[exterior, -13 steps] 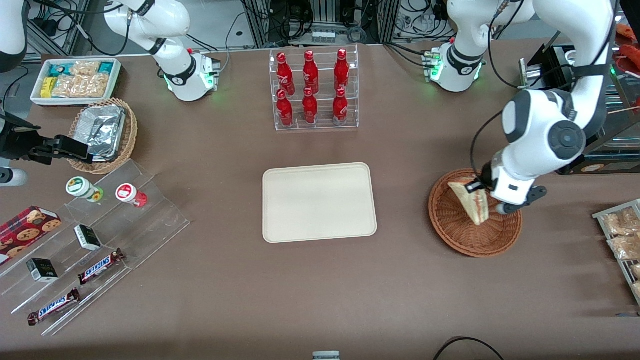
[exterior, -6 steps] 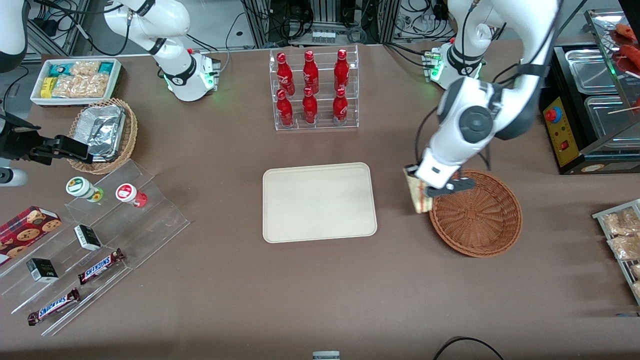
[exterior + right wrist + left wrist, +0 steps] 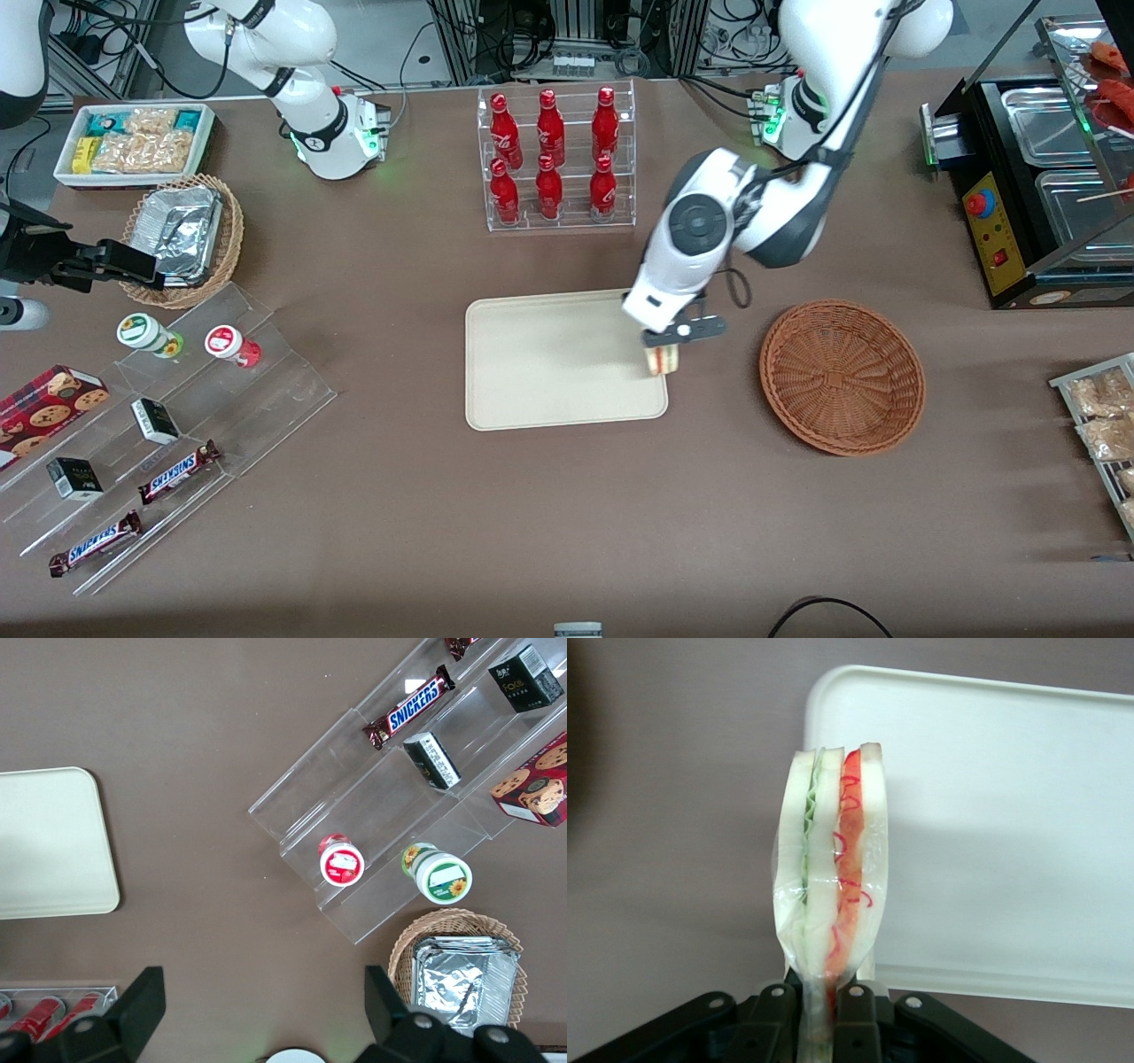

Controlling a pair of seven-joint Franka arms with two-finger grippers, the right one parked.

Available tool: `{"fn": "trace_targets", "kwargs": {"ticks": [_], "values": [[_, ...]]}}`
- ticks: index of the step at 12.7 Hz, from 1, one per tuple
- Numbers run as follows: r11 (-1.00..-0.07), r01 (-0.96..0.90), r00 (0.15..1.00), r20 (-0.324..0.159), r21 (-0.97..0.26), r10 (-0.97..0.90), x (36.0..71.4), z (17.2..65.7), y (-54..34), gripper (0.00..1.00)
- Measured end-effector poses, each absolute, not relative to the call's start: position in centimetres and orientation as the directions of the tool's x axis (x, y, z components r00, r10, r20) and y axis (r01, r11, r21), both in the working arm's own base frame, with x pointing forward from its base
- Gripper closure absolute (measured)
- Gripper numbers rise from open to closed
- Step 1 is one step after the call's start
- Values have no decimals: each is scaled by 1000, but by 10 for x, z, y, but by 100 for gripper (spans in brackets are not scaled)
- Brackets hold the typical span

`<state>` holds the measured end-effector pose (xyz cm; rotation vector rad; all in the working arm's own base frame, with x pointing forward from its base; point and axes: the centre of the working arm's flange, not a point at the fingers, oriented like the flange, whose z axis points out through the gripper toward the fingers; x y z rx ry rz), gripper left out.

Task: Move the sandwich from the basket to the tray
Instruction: 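Carry the held sandwich over to the cream tray, then lower the sandwich onto the tray and open the left gripper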

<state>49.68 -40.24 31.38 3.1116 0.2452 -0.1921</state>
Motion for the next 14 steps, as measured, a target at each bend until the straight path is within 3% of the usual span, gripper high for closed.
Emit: {"fn": "trace_targets", "kwargs": {"ticks": [3,9,14], "values": [[-986,166,980,-113,18,163,506,295,-458,85],[-987,159,972,-170,-28,162,539,272,-515,85],[-990,141,972,-189,-12,141,536,247,-536,85]]}}
